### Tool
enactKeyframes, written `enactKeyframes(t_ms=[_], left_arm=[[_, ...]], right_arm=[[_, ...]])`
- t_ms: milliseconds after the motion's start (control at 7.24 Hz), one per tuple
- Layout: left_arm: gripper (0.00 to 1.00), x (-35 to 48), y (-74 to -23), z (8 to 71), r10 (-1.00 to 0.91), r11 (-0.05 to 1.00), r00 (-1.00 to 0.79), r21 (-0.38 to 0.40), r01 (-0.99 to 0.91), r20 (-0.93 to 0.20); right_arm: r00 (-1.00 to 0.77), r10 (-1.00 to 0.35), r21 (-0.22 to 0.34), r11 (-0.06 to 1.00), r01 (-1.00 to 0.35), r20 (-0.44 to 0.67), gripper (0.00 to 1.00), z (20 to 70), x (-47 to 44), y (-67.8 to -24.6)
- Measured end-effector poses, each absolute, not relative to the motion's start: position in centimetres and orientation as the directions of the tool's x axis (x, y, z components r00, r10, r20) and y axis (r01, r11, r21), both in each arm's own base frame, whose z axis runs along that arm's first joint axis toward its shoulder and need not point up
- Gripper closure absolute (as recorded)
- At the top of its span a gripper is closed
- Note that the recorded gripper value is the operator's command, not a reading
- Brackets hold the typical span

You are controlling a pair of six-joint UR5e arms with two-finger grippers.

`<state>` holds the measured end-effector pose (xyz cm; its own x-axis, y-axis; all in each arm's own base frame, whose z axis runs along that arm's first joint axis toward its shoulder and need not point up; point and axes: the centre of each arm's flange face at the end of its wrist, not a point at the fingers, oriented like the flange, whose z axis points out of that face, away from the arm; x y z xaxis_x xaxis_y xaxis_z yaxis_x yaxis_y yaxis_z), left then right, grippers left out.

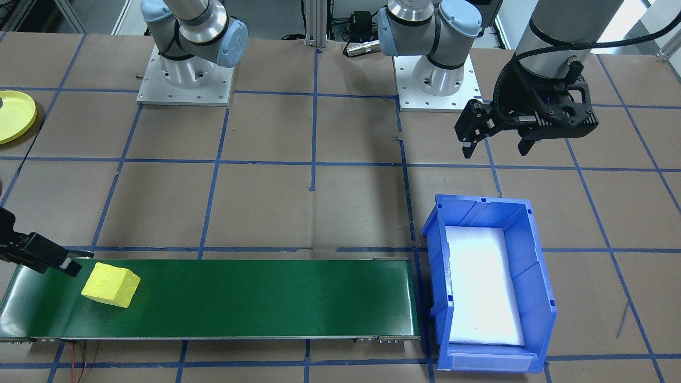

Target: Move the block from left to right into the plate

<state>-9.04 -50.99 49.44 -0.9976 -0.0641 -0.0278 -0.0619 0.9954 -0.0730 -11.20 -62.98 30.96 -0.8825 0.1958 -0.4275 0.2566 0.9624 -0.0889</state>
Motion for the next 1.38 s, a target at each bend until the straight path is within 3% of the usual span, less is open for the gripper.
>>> enactKeyframes(t_ms=[829,967,1243,1381], left_arm=[[0.00,-9.0,-51.0,49.4,-0.064,0.995,-0.998,-0.074,-0.062,-0.026],[0.00,-9.0,-51.0,49.4,-0.064,0.995,-0.998,-0.075,-0.062,-0.026],[0.00,-9.0,-51.0,49.4,-0.064,0.995,-0.998,-0.075,-0.062,-0.026],[0.00,-9.0,-51.0,49.4,-0.064,0.995,-0.998,-0.075,-0.062,-0.026]], right_arm=[[-0.857,0.194,-0.067,0.964,0.256,-0.477,0.09,25.8,-11.3,-64.4],[-0.866,0.195,-0.068,0.965,0.253,-0.460,0.19,25.0,-11.6,-64.6],[-0.890,0.200,-0.070,0.966,0.249,-0.411,0.54,24.5,-12.2,-64.6],[-0.901,0.201,-0.075,0.966,0.248,-0.385,0.58,25.0,-12.6,-64.6]])
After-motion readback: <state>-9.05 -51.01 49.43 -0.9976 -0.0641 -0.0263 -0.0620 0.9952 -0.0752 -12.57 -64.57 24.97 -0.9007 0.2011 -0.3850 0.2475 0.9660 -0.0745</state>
